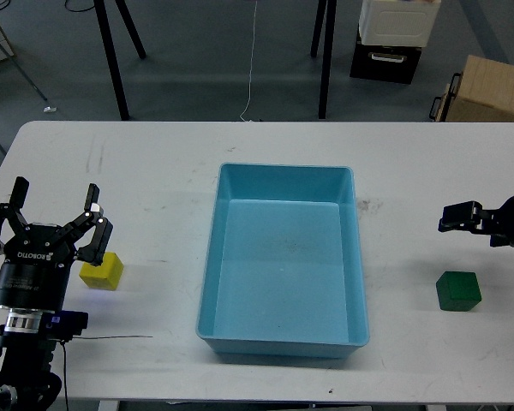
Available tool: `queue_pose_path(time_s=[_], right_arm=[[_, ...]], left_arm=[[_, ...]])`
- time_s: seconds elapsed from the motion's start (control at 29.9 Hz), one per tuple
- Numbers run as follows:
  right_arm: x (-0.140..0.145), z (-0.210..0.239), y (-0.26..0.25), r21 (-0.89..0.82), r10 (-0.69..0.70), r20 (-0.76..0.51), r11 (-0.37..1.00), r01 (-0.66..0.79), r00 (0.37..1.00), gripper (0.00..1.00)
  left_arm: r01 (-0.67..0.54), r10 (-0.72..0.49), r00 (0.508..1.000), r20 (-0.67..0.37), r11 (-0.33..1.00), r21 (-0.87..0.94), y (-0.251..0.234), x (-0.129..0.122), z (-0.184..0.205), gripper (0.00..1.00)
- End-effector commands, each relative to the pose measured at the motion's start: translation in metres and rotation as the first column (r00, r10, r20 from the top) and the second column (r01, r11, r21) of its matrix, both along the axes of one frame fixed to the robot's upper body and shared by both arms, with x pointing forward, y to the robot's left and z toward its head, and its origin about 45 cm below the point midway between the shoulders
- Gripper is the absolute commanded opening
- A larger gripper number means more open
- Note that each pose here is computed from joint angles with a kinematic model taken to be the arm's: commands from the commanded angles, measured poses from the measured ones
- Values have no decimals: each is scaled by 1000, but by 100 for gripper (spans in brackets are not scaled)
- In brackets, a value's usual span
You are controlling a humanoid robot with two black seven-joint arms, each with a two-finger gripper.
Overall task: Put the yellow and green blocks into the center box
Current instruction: 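Lower the right gripper onto the green cube and close it, then carry the green cube into the blue tub and release it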
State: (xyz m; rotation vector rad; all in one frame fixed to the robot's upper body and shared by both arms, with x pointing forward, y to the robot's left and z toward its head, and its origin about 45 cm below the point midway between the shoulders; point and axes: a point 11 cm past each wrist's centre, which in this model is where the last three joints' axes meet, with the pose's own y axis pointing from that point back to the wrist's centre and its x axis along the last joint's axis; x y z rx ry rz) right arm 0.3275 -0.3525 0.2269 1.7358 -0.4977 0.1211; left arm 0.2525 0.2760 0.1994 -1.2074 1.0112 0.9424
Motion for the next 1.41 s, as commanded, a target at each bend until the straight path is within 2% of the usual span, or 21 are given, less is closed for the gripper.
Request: queue_pose_path(time_s=[0.0,0.27,0.47,0.57,0.6,0.64,0.7,0.8,0.84,0.9,1.04,1.27,1.37], right_arm=[[-15,-13,-1,-98,112,-53,988,-117,992,100],[-35,-46,14,-99,180,-144,976,-195,973,100],[-39,-59,25,-91,191,-141,974,-205,971,100],[-40,-62,24,-98,183,-135,975,-197,974,96],[-40,-62,24,-104,182,-135,975,-197,974,88],[-40,-62,23,-111,181,-138,974,-197,974,73],[-42,-62,24,-117,182,-142,973,-199,973,36],[-40,-61,22,-121,165,-125,976,-181,978,12],[-39,-61,21,-126,159,-117,977,-174,980,8],[-38,-60,21,-127,152,-106,978,-165,983,1],[-34,-49,25,-115,148,-76,981,-156,986,0],[15,18,61,-7,121,93,993,-121,988,0],[30,43,109,102,128,100,985,-138,987,0]], left_arm=[[-3,3,1000,-2,1000,-1,0,-1,-1,100],[-4,4,1000,-7,1000,-1,0,-1,-2,100],[-8,8,1000,-17,1000,-2,2,-2,-5,100],[-8,8,1000,-19,1000,1,2,-3,-6,100],[-8,8,1000,-19,1000,1,2,-3,-6,100],[-8,8,1000,-19,1000,0,2,-3,-6,100],[-8,8,1000,-22,1000,0,2,-3,-7,100],[-9,9,1000,-25,1000,0,2,-3,-8,100],[-10,10,1000,-25,1000,0,2,-3,-8,100],[-9,9,1000,-26,1000,0,2,-3,-8,100],[-12,12,1000,-26,1000,0,3,-3,-8,100],[-13,13,1000,-24,1000,0,3,-2,-8,100],[-13,13,1000,-24,1000,0,3,-2,-8,100]])
